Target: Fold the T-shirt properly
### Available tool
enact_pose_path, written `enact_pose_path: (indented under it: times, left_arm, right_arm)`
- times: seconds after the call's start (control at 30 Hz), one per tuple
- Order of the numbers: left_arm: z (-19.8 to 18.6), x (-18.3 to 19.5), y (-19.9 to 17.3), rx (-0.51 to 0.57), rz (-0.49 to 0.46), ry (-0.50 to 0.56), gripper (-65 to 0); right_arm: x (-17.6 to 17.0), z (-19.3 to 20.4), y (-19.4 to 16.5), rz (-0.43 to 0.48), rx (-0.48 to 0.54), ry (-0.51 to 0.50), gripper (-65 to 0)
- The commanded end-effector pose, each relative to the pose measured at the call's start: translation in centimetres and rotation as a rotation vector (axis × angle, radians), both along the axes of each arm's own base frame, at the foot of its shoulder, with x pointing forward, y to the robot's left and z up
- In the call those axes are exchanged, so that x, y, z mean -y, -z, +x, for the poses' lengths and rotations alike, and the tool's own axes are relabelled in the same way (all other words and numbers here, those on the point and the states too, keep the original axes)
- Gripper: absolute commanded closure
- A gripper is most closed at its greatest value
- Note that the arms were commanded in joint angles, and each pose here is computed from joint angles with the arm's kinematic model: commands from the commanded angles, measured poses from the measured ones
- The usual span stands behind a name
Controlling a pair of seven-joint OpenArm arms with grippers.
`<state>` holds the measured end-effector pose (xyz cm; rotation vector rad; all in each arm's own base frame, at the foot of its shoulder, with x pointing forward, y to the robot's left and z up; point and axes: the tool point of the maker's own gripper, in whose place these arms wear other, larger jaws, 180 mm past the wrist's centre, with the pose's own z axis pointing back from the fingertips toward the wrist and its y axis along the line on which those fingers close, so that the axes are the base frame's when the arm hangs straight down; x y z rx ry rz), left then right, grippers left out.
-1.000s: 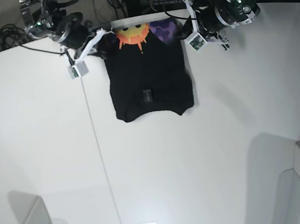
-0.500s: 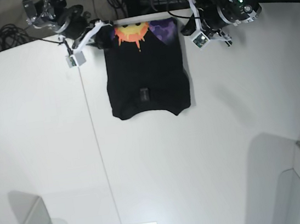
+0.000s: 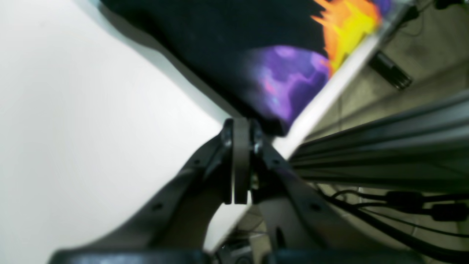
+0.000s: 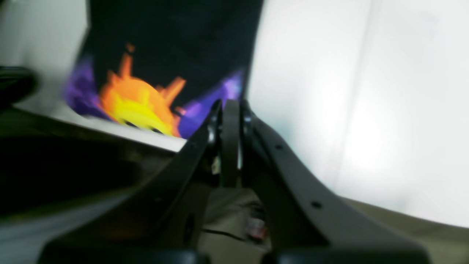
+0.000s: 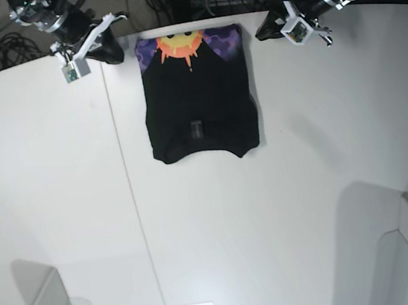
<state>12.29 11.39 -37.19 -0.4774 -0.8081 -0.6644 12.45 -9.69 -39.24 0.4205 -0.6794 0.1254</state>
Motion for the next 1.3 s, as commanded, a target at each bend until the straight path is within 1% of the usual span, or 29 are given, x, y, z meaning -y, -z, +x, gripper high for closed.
enact_pose_path:
  times: [0.0, 0.07, 0.1, 0.17, 0.23, 0.3, 0.4, 0.5, 0.57, 0.6, 0.7, 0.77, 0.87, 0.97, 1.0, 1.1, 1.27]
  left_arm:
    - [0.4, 0.5, -1.4, 0.047, -0.073, -0.012, 0.0]
    - [0.0, -0.1, -1.4, 0.073, -0.094, -0.034, 0.0]
    - [-0.3, -0.2, -1.2, 0.085, -0.092, -0.036, 0.0]
    - [-1.8, -0.7, -0.1, 0.083, -0.058, -0.011, 0.0]
    - [-3.2, -0.7, 0.4, 0.079, -0.057, 0.000, 0.0]
    - [-4.5, -0.6, 0.7, 0.063, -0.090, -0.023, 0.0]
    - [-6.3, -0.9, 1.0, 0.033, -0.127, -0.056, 0.0]
    - [-8.4, -1.5, 1.8, -0.012, -0.143, -0.086, 0.0]
    - [-9.5, -2.1, 2.6, -0.044, -0.147, -0.113, 0.0]
    - [-10.0, -2.3, 3.0, -0.058, -0.147, -0.123, 0.0]
    - [-11.6, -3.1, 4.5, -0.108, -0.150, -0.179, 0.0]
    - [-12.9, -3.5, 5.5, -0.145, -0.152, -0.201, 0.0]
    - [-14.9, -4.3, 7.3, -0.205, -0.152, -0.257, 0.0]
    - [-15.6, -4.6, 9.4, -0.257, -0.143, -0.283, 0.0]
    - [-16.3, -4.6, 10.3, -0.286, -0.143, -0.301, 0.0]
    - [-17.5, -4.6, 12.6, -0.350, -0.136, -0.350, 0.0]
    - [-19.7, -4.4, 15.9, -0.451, -0.123, -0.439, 0.0]
  right_arm:
    - [0.1, -0.4, -0.3, -0.024, 0.018, -0.015, 0.0]
    - [1.0, -1.2, 0.4, -0.126, 0.028, -0.055, 0.0]
    - [1.1, -1.7, 0.6, -0.162, 0.032, -0.067, 0.0]
    - [1.2, -2.6, 0.8, -0.219, 0.047, -0.089, 0.0]
    - [1.6, -3.4, 0.9, -0.260, 0.058, -0.115, 0.0]
    - [2.2, -4.4, 1.0, -0.298, 0.052, -0.131, 0.0]
    - [4.6, -5.2, 1.0, -0.353, 0.036, -0.100, 0.0]
    - [6.5, -6.3, 1.1, -0.398, 0.002, -0.083, 0.0]
    - [7.1, -7.2, 1.2, -0.410, -0.023, -0.088, 0.0]
    - [7.0, -7.7, 1.3, -0.403, -0.036, -0.106, 0.0]
    - [5.9, -10.6, 2.7, -0.360, -0.136, -0.211, 0.0]
    - [5.8, -12.2, 3.9, -0.344, -0.200, -0.257, 0.0]
    - [6.7, -13.9, 6.2, -0.343, -0.277, -0.258, 0.0]
    - [7.7, -15.0, 8.5, -0.350, -0.343, -0.246, 0.0]
    - [8.5, -15.4, 9.2, -0.365, -0.365, -0.252, 0.0]
    - [8.6, -16.8, 11.5, -0.383, -0.428, -0.303, 0.0]
    - [10.3, -18.5, 14.8, -0.432, -0.527, -0.336, 0.0]
